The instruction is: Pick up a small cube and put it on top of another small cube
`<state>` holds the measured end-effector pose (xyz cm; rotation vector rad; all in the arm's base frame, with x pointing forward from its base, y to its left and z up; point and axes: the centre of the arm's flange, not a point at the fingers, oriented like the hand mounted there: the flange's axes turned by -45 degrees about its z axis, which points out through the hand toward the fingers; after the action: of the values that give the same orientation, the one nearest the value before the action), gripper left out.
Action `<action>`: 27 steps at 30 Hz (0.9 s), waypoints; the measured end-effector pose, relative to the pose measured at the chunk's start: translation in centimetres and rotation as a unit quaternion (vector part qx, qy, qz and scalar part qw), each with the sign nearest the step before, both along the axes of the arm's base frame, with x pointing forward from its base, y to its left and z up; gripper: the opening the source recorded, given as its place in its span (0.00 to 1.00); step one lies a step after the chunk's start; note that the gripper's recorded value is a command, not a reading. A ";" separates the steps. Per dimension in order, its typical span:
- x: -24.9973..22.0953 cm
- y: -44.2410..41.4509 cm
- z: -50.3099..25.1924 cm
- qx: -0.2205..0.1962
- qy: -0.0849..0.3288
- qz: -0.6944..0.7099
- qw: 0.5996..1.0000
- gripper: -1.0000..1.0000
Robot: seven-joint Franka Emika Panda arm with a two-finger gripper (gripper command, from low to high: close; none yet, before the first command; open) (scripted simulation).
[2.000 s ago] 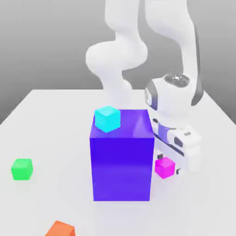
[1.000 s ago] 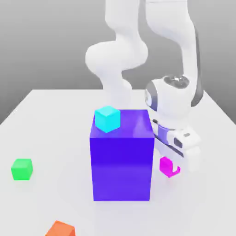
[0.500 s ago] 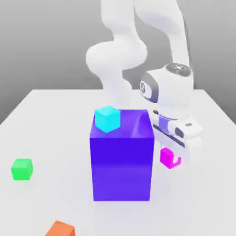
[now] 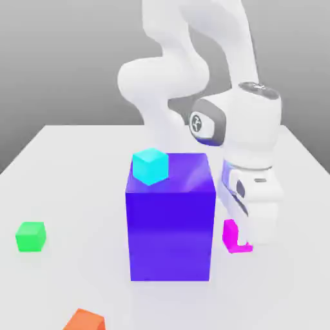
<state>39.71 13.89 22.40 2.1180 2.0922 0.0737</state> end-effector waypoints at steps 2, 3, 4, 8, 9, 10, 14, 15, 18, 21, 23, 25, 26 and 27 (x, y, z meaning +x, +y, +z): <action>3.1 -1.5 1.1 -0.008 -0.020 -0.054 0.998 0.00; 4.7 -2.3 1.7 -0.012 -0.031 -0.079 0.996 0.00; 6.1 -3.1 2.3 -0.017 -0.042 -0.104 0.994 0.00; 9.5 -10.6 3.7 -0.050 -0.035 -0.155 0.986 0.00; 9.7 -12.7 3.8 -0.058 -0.026 -0.160 0.985 0.00; 9.7 -14.9 3.9 -0.065 -0.016 -0.163 0.984 0.00; 8.8 -23.4 4.1 -0.083 0.031 -0.172 0.981 0.00; 8.3 -25.5 4.2 -0.085 0.044 -0.173 0.980 0.00; 6.2 -31.5 4.4 -0.087 0.081 -0.177 0.977 0.00; 3.7 -35.0 4.2 -0.072 0.098 -0.158 0.980 0.00; 2.0 -36.8 4.1 -0.059 0.104 -0.142 0.983 0.00; 0.2 -38.3 3.9 -0.046 0.109 -0.124 0.985 0.00; -0.6 -39.0 3.7 -0.040 0.110 -0.114 0.987 0.00; -1.5 -39.6 3.6 -0.033 0.111 -0.104 0.988 0.00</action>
<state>38.19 -25.75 26.03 2.3856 1.9358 -0.2651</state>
